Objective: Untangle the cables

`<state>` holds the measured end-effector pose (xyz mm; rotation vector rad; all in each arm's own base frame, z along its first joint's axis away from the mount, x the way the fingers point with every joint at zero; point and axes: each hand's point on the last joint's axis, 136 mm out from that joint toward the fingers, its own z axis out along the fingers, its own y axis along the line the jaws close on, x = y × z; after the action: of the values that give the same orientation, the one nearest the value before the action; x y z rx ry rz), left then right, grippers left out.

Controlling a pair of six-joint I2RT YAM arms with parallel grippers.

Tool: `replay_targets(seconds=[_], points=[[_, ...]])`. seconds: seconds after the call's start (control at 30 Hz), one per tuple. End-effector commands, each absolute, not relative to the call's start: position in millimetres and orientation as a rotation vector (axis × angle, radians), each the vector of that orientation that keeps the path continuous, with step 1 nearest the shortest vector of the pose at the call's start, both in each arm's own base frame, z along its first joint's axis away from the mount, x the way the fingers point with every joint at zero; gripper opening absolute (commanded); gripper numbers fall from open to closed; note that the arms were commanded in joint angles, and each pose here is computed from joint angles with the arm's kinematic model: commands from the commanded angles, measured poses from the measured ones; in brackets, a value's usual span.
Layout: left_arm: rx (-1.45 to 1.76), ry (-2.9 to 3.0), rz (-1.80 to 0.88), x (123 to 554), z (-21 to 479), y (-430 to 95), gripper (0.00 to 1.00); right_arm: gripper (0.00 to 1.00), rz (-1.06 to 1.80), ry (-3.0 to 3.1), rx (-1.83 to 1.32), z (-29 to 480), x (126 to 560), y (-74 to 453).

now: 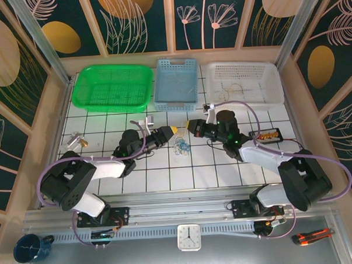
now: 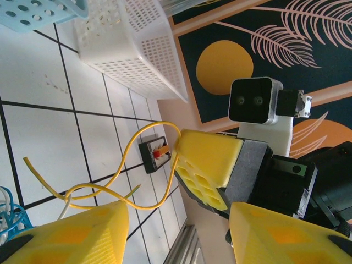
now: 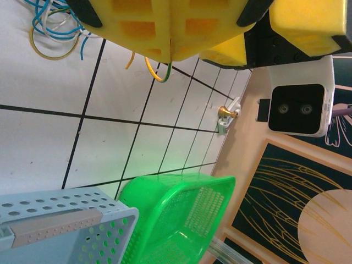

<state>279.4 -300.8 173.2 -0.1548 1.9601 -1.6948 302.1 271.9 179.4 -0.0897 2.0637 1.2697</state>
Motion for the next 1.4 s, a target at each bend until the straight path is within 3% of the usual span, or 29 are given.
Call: replay_targets(seconds=[0.0,0.33,0.97,1.13,1.37], points=[[-0.129,1.887,-1.753,279.3,193.2,-307.4,0.5,0.0,1.291,1.976,-0.108,207.4,309.9,276.2],[-0.175,1.882,-1.733,265.2,194.7,-295.8,0.5,0.0,1.3,1.968,-0.112,209.7,312.8,282.3],[-0.163,1.85,-1.781,276.7,199.6,-312.4,0.5,0.0,1.326,1.964,-0.141,213.6,307.1,295.8],[-0.174,1.843,-1.776,281.7,198.2,-313.9,0.45,0.0,1.334,1.965,-0.142,213.5,304.8,297.8],[-0.195,1.836,-1.756,284.3,194.0,-311.1,0.28,0.0,1.327,1.97,-0.125,208.8,303.5,295.5]])
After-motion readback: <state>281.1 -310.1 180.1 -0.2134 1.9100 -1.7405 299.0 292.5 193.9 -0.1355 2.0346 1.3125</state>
